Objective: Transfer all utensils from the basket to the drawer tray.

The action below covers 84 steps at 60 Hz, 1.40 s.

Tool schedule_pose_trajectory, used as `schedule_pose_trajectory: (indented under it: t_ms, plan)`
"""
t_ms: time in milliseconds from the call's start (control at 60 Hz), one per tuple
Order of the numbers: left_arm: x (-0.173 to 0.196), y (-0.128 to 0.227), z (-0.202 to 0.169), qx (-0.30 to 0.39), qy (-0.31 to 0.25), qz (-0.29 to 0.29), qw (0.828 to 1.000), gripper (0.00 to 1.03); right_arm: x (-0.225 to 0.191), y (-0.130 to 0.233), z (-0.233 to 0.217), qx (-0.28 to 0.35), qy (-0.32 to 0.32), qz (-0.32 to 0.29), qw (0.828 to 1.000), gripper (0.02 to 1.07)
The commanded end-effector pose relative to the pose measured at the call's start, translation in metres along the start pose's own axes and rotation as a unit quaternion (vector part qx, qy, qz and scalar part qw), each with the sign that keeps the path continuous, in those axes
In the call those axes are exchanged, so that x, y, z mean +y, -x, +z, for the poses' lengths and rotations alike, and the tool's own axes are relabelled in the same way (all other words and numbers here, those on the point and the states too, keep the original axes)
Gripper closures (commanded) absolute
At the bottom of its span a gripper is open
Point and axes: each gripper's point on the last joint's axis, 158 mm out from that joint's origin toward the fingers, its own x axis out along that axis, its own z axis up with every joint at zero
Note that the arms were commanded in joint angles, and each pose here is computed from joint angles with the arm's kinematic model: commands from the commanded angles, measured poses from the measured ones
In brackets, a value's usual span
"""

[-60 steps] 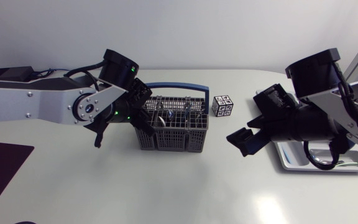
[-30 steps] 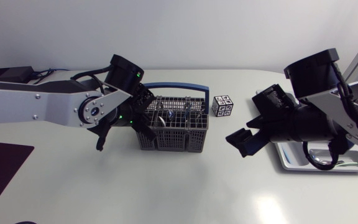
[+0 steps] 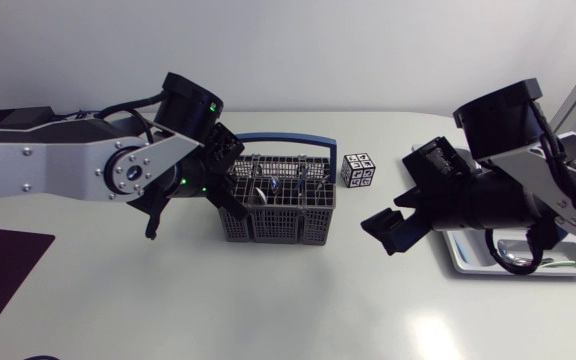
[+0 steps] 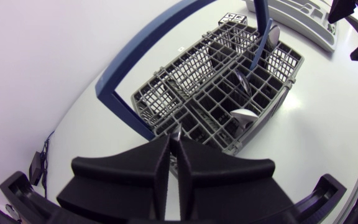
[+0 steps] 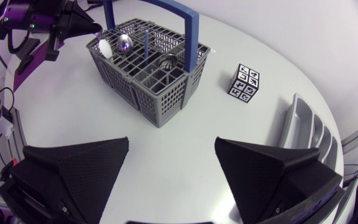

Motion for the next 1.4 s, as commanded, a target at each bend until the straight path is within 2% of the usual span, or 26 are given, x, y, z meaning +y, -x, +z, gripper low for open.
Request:
schedule_pose_trajectory:
  t_ms: [0, 200, 617, 717, 833, 1017, 1167, 1383]
  plan:
    - [0.008, 0.019, 0.022, -0.029, -0.001, 0.007, 1.000, 1.00, 0.005, -0.001, -0.011, 0.015, 0.005, 0.003, 1.000, 0.07]
    - [0.012, 0.045, 0.038, -0.066, -0.006, 0.016, 0.998, 1.00, 0.009, 0.001, -0.009, 0.011, 0.015, 0.003, 1.000, 0.07]
    - [0.034, 0.087, 0.055, -0.147, -0.059, 0.134, 0.978, 1.00, 0.014, 0.005, -0.008, 0.004, 0.025, 0.005, 1.000, 0.07]
    - [0.039, 0.094, 0.053, -0.149, -0.063, 0.149, 0.976, 1.00, 0.015, 0.006, -0.006, 0.000, 0.026, 0.005, 1.000, 0.07]
    - [0.043, 0.118, 0.062, -0.174, -0.046, 0.154, 0.972, 1.00, 0.014, 0.016, 0.003, -0.020, 0.029, 0.001, 0.999, 0.07]
    - [0.024, 0.136, 0.071, -0.176, 0.002, 0.095, 0.980, 1.00, 0.024, 0.035, 0.022, -0.054, 0.044, 0.010, 0.998, 0.07]
    - [-0.007, 0.132, 0.075, -0.156, 0.057, -0.009, 0.986, 1.00, 0.036, 0.045, 0.033, -0.072, 0.058, 0.022, 0.996, 0.07]
    - [-0.045, 0.122, 0.077, -0.111, 0.129, -0.143, 0.975, 1.00, 0.057, 0.054, 0.044, -0.091, 0.082, 0.042, 0.992, 0.12]
